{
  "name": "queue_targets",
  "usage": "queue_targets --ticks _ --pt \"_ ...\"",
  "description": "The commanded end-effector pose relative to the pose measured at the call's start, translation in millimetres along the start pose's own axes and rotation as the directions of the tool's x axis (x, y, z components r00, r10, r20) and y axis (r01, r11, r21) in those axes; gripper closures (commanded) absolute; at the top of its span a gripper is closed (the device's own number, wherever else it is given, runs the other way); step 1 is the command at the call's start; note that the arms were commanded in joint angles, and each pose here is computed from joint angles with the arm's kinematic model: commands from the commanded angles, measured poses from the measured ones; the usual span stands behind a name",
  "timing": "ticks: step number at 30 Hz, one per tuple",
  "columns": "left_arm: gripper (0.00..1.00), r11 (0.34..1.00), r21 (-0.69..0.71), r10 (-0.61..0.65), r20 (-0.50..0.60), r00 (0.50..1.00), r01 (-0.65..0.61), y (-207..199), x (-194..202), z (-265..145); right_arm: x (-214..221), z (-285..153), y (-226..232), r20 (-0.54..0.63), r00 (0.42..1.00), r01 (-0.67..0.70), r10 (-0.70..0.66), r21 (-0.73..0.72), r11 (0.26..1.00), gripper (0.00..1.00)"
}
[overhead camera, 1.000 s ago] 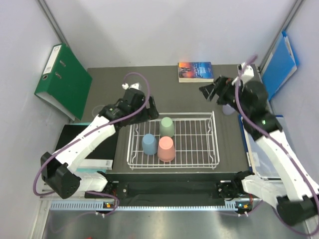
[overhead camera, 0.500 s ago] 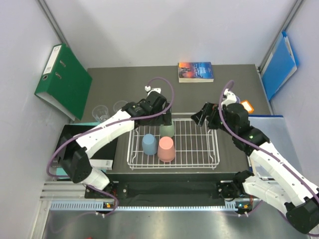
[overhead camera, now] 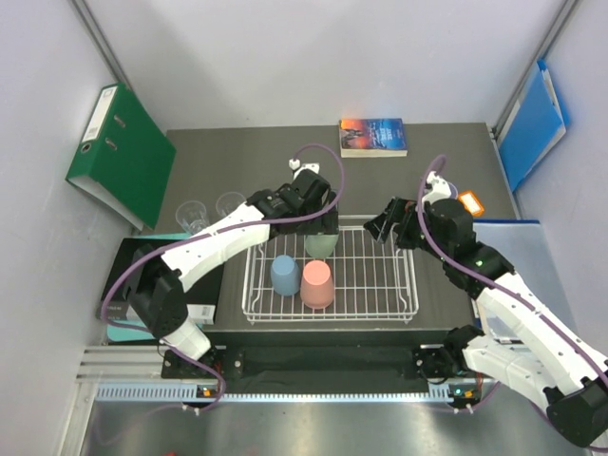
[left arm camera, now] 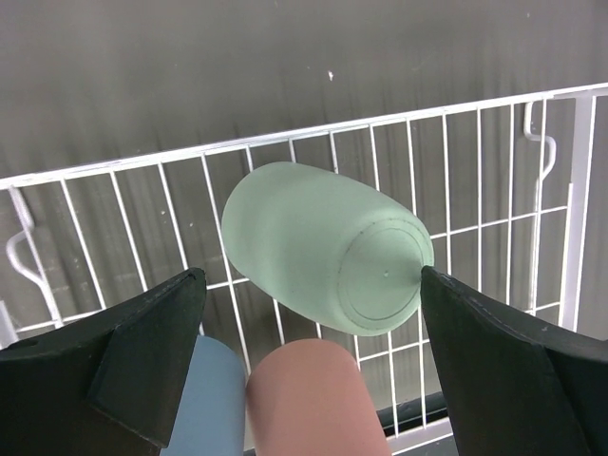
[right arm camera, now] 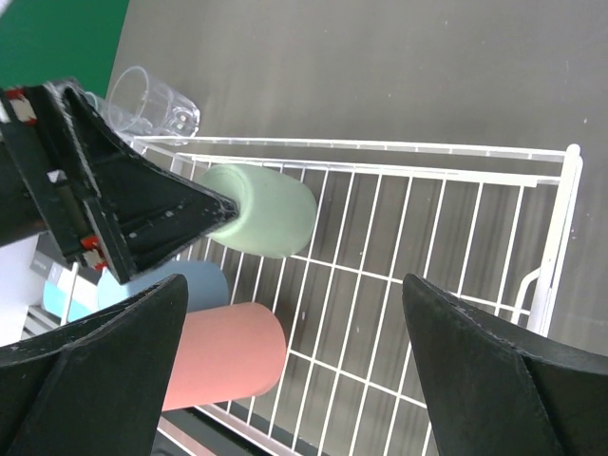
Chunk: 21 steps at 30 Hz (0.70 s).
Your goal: Unload the cups from the dish rack
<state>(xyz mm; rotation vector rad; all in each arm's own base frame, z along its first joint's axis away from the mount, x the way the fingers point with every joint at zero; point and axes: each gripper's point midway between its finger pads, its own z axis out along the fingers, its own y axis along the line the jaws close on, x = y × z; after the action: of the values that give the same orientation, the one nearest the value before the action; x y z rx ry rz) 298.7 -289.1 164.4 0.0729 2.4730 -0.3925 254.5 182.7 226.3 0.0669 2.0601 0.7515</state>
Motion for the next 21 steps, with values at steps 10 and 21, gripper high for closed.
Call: queue_targets --ticks 10,21 --pt "0.01 1.0 -0.016 0.002 0.083 0.997 0.0 -6.8 -29.2 -23.9 -1.4 -0.3 6.0 0.018 1.0 0.009 -0.009 -0.025 1.0 0.07" --pt "0.07 0.998 -0.044 0.048 -0.012 0.999 -0.048 -3.8 -5.5 7.6 2.3 -1.4 1.5 0.017 1.0 -0.004 0.004 -0.012 1.0 0.07"
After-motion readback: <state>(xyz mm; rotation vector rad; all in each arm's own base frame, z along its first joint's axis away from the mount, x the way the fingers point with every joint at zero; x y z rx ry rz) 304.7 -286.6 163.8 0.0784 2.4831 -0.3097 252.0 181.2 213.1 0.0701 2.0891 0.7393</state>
